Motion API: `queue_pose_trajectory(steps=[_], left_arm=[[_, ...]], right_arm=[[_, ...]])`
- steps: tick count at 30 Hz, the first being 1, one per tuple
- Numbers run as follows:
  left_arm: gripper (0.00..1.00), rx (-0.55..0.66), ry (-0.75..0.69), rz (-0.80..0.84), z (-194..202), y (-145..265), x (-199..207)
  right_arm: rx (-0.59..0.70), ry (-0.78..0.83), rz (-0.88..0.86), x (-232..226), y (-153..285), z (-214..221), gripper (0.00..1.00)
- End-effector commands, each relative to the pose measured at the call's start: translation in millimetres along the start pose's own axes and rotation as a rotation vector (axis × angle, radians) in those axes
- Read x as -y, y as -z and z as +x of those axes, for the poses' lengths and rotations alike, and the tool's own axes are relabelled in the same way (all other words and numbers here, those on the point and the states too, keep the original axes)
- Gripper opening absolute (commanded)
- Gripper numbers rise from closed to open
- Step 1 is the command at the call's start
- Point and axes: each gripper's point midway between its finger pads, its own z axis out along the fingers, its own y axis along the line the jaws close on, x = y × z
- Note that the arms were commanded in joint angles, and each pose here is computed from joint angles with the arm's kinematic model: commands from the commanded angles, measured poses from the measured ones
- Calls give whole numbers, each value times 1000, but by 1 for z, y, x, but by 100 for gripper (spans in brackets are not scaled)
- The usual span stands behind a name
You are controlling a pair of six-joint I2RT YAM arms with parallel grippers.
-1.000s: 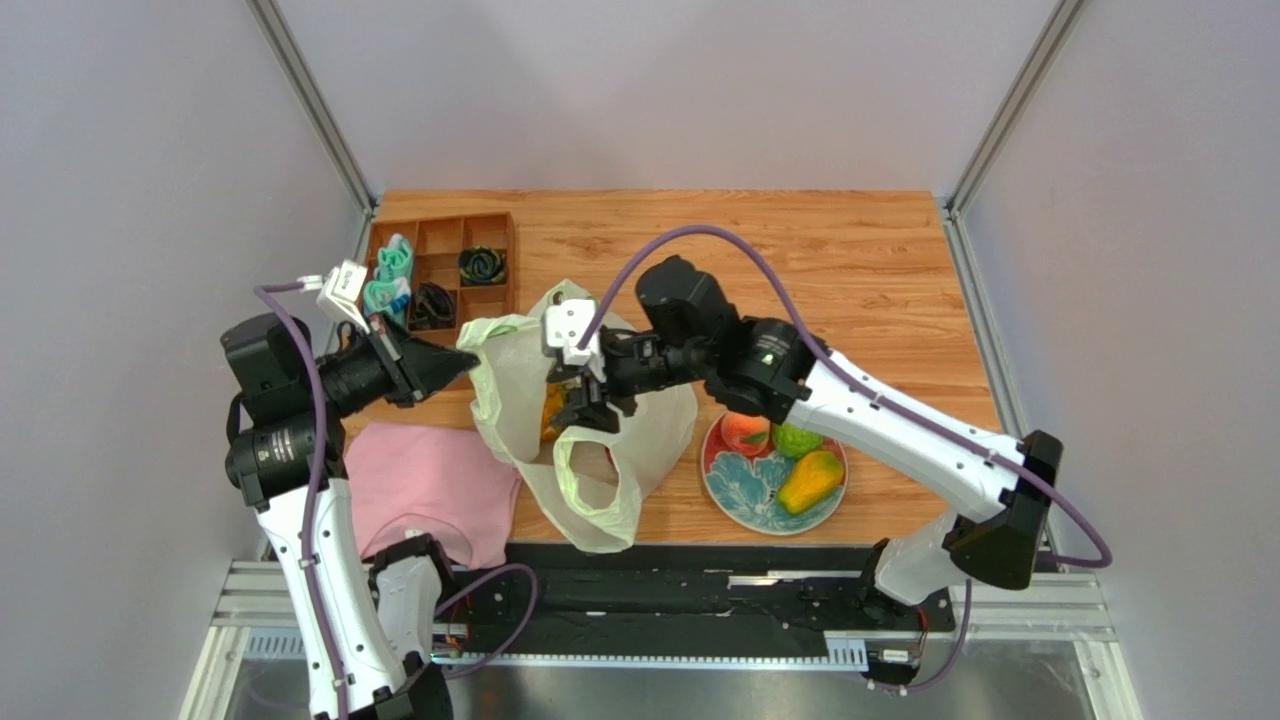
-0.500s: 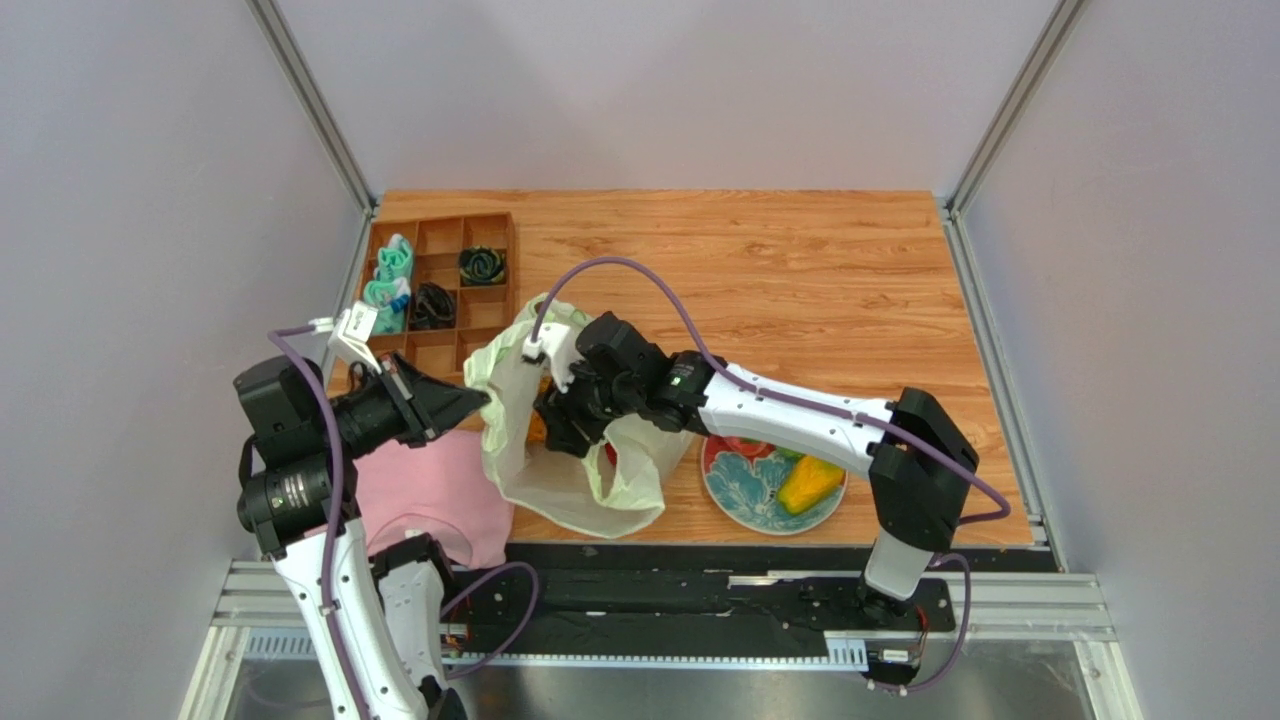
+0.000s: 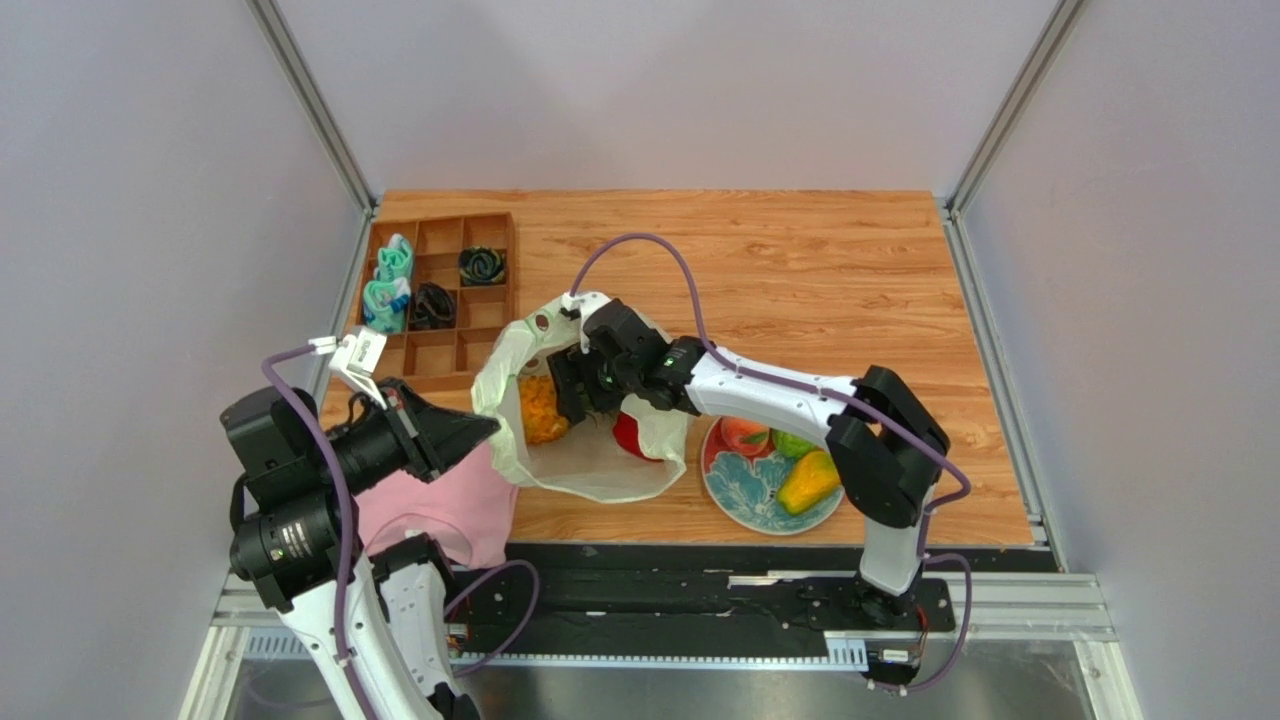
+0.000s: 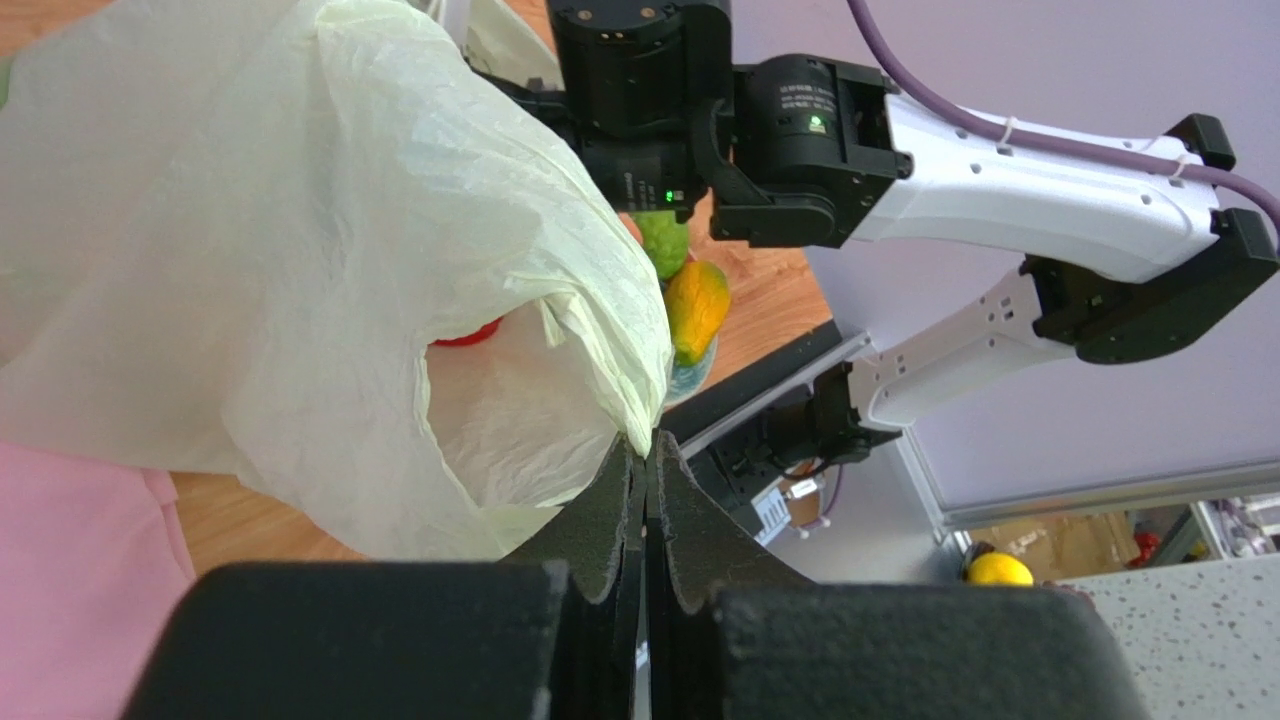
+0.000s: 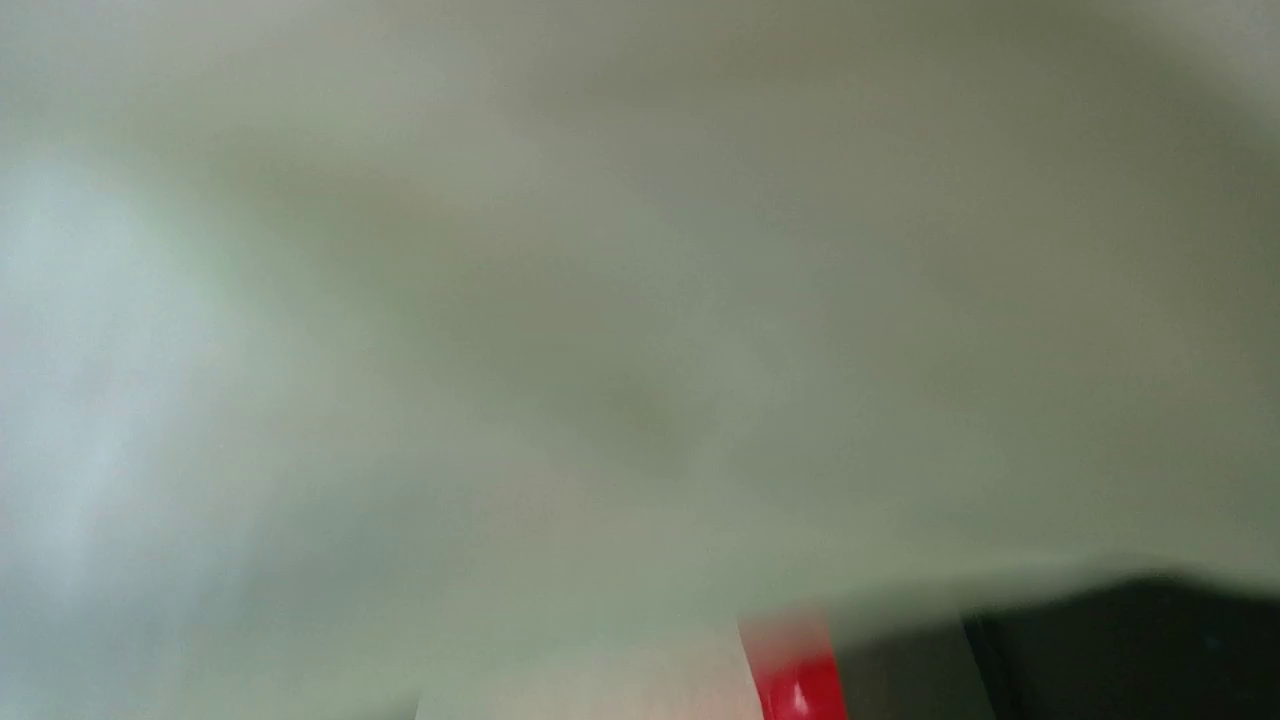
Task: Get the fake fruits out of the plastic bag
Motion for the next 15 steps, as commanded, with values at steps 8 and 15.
queue_pose_trajectory(steps=[8,15], left_arm=[[0,-33,-35,37,23,7,15],[0,-43,-45,23,33,9,15]], right_arm=[[76,-184,145,17,-34,-13,72],[110,-151,150,19,-33,-24,59]])
